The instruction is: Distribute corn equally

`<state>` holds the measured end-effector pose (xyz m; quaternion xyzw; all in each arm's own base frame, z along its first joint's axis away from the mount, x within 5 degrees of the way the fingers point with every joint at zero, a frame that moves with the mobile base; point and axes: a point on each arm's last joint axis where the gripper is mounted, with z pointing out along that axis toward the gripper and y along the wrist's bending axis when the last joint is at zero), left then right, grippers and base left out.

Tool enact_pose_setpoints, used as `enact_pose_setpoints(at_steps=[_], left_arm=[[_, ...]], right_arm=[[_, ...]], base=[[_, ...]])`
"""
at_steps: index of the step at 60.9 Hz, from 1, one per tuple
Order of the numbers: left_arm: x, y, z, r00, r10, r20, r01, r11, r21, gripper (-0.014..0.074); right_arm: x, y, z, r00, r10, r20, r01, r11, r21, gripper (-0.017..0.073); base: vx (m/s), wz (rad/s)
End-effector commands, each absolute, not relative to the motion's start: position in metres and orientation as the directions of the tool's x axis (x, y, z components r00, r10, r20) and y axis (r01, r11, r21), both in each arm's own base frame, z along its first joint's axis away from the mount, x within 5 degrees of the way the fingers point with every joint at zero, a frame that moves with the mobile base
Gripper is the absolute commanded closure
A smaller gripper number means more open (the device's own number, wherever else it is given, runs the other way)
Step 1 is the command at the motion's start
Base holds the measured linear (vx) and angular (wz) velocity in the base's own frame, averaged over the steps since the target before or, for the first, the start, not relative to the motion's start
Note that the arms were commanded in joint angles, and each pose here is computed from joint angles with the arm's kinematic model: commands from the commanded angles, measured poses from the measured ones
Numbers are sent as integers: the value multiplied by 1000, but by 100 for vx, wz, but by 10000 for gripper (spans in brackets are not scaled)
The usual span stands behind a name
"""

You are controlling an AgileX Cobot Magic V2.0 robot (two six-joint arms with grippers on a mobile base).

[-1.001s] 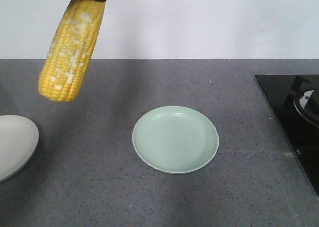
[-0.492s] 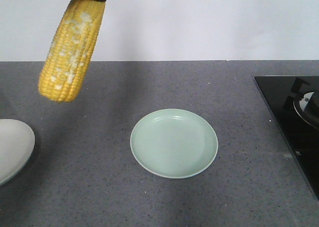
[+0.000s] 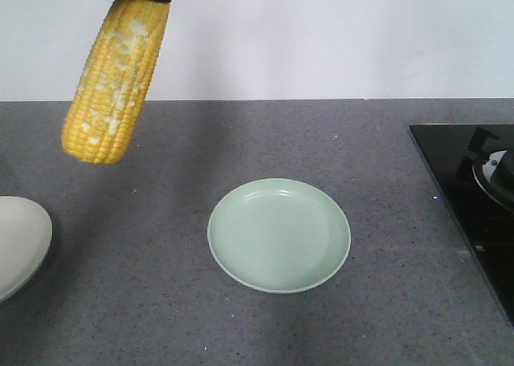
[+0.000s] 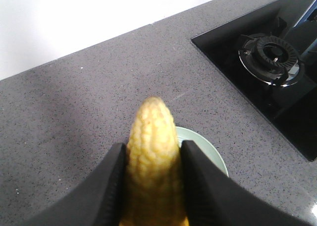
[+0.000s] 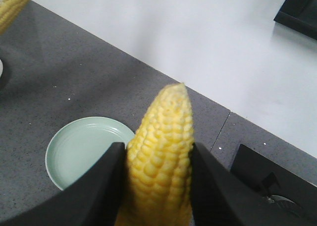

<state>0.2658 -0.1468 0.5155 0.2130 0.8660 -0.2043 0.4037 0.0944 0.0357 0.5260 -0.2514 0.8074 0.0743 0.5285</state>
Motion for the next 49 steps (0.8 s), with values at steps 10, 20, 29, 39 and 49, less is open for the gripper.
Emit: enact_pose_setpoints(at_steps=[10,20,29,39,49], left_arm=[[250,-142,535,-522,164,-837,554,812,-187,600],[250,-142,535,-522,164,-837,554,812,-187,600],[250,-142,535,-522,164,-837,554,812,-187,600],[250,-142,535,-522,164,-837,554,812,-187,600],[250,-142,535,-522,164,-837,554,812,-187,600]], right_arm=[[92,36,532,-288,-320,-903,-486,861,-150,561],[92,36,532,-288,-320,-903,-486,861,-150,561],[92,36,532,-288,-320,-903,-486,861,-150,561],[92,36,532,-288,-320,-903,-486,861,-150,561],[92,36,532,-288,-320,-903,-486,861,-150,561]], base=[[1,-2],[0,-1],[0,0],[0,0],[0,0]])
